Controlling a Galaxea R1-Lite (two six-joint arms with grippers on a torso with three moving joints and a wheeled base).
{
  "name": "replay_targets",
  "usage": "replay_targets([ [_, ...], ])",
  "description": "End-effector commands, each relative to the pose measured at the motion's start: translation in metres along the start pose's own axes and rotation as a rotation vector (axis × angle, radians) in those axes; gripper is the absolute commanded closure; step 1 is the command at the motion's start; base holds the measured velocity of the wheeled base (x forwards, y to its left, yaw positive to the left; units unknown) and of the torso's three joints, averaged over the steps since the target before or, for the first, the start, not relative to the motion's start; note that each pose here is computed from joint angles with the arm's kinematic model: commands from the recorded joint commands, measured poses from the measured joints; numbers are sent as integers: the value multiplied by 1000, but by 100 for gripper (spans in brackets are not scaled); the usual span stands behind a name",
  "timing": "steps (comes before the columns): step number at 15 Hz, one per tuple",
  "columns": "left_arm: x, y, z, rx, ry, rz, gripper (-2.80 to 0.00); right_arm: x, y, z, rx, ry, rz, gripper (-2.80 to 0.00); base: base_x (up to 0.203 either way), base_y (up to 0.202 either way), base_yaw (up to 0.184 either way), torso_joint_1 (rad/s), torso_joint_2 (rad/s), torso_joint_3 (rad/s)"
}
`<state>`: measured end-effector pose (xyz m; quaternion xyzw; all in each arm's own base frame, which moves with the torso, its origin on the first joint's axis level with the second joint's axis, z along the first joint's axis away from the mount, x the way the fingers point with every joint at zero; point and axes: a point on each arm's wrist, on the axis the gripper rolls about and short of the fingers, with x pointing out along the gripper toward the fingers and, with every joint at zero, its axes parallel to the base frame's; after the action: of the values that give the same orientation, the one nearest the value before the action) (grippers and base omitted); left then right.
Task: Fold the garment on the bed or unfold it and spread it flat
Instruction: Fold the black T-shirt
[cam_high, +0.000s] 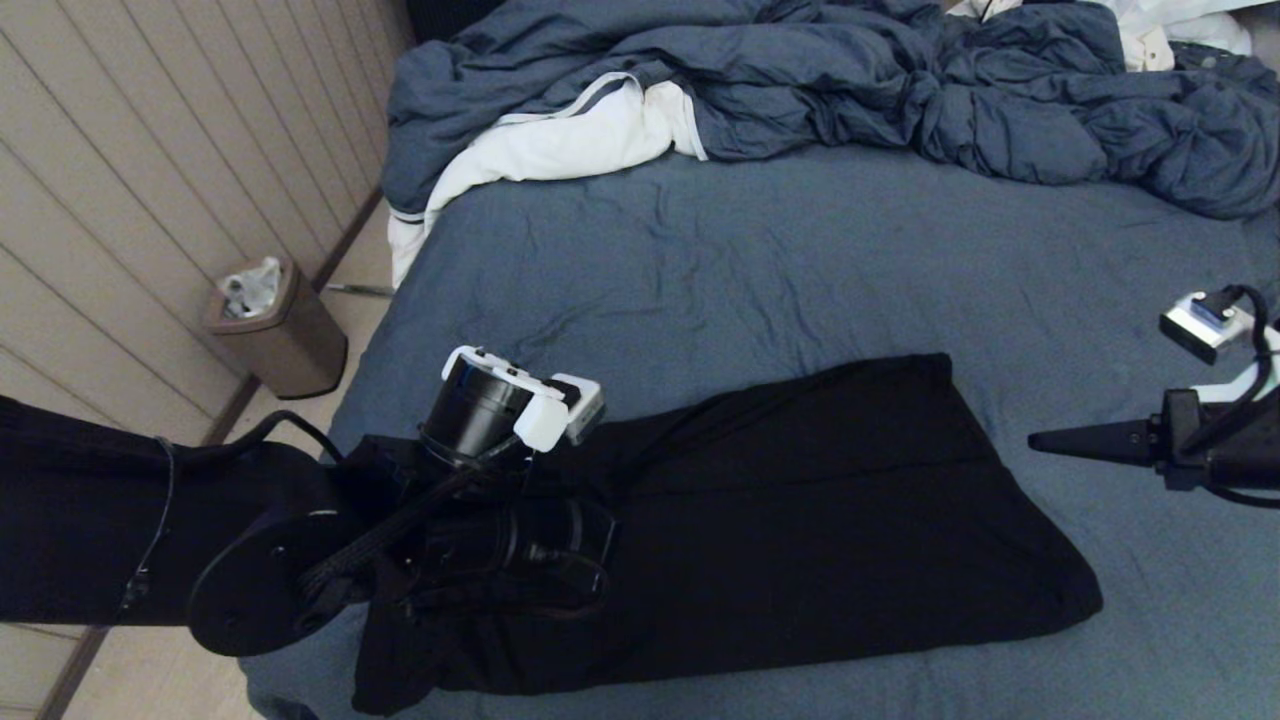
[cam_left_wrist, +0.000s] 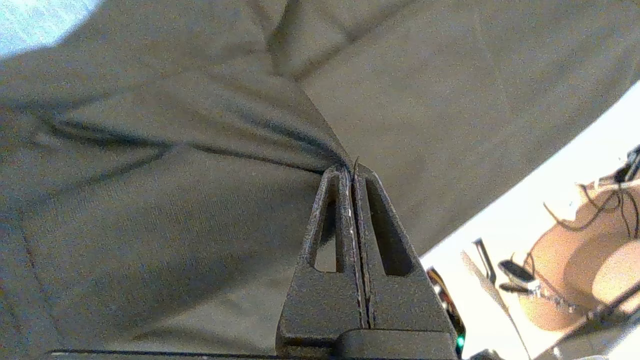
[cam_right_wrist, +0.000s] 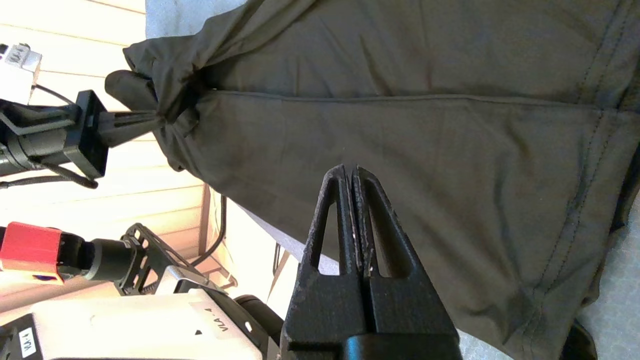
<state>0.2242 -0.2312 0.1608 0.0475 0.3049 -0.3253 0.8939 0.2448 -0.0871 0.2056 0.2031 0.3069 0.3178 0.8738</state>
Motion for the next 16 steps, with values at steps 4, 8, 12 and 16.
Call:
replay_targets([
  [4,-2,51,45,-91,-145,124,0,1,-1,-1,4,3,8,0,0,0,0,0,0,0],
  [8,7,103,70,-157,-214,237,0,1,0,-2,6,5,9,0,0,0,0,0,0,0],
  [12,29,111,63,-170,-181,240,0,2,1,-3,5,8,10,0,0,0,0,0,0,0],
  [16,46,96,61,-156,-169,199,0,0,2,-5,-14,5,9,0,0,0,0,0,0,0],
])
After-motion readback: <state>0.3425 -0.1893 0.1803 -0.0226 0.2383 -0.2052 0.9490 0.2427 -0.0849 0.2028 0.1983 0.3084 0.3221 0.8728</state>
